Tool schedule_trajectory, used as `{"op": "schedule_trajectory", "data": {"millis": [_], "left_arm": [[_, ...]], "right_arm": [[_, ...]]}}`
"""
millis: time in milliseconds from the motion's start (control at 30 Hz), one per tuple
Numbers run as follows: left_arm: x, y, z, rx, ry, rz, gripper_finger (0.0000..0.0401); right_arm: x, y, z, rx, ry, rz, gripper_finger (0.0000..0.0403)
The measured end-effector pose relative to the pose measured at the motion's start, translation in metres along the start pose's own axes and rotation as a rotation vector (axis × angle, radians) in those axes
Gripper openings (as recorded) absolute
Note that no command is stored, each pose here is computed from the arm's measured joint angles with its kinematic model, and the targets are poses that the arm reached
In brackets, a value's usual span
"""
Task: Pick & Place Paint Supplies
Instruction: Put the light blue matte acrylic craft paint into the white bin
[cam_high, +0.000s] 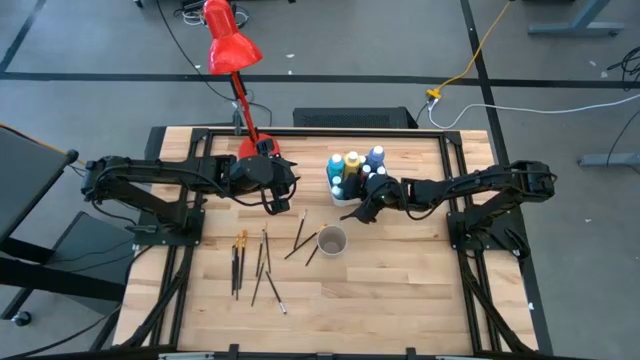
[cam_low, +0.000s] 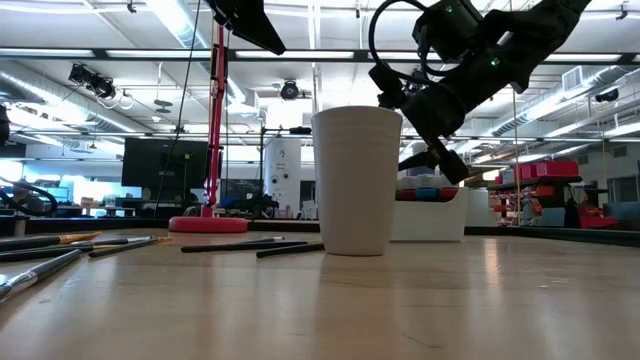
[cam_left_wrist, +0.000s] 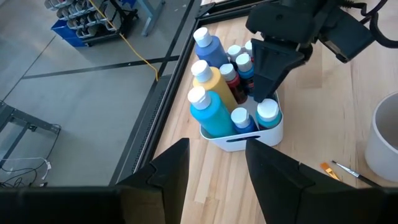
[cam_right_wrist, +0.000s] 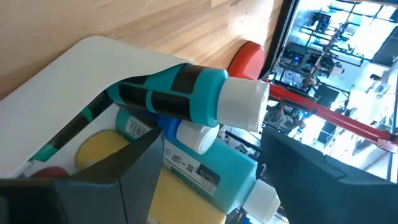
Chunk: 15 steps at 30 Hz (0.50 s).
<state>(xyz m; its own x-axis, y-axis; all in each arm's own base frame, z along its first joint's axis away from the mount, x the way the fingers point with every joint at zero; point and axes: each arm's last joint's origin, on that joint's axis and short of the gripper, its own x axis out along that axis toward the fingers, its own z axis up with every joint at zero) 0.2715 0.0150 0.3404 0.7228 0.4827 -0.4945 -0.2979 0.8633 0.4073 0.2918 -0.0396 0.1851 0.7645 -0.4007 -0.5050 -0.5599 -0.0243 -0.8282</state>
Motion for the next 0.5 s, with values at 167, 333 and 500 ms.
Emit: {"op": "schedule_trajectory", "data": {"millis": [167, 333, 500], "left_arm": [[0.0000, 0.0000, 0.0000, 0.000, 0.000, 0.000, 0.0167], [0.0000, 0.0000, 0.0000, 0.000, 0.000, 0.000, 0.0167], [0.0000, -0.0001, 0.0000, 0.000, 0.000, -0.001, 0.0167]], "right_arm": [[0.0000, 0.0000, -0.0005, 0.036, 0.012, 0.000, 0.0272], [-0.0005, 0.0004, -0.0052, 0.379, 0.185, -0.020, 0.0272], [-0.0025, 0.0025, -0.0078, 0.739, 0.350, -0.088, 0.0272]]}}
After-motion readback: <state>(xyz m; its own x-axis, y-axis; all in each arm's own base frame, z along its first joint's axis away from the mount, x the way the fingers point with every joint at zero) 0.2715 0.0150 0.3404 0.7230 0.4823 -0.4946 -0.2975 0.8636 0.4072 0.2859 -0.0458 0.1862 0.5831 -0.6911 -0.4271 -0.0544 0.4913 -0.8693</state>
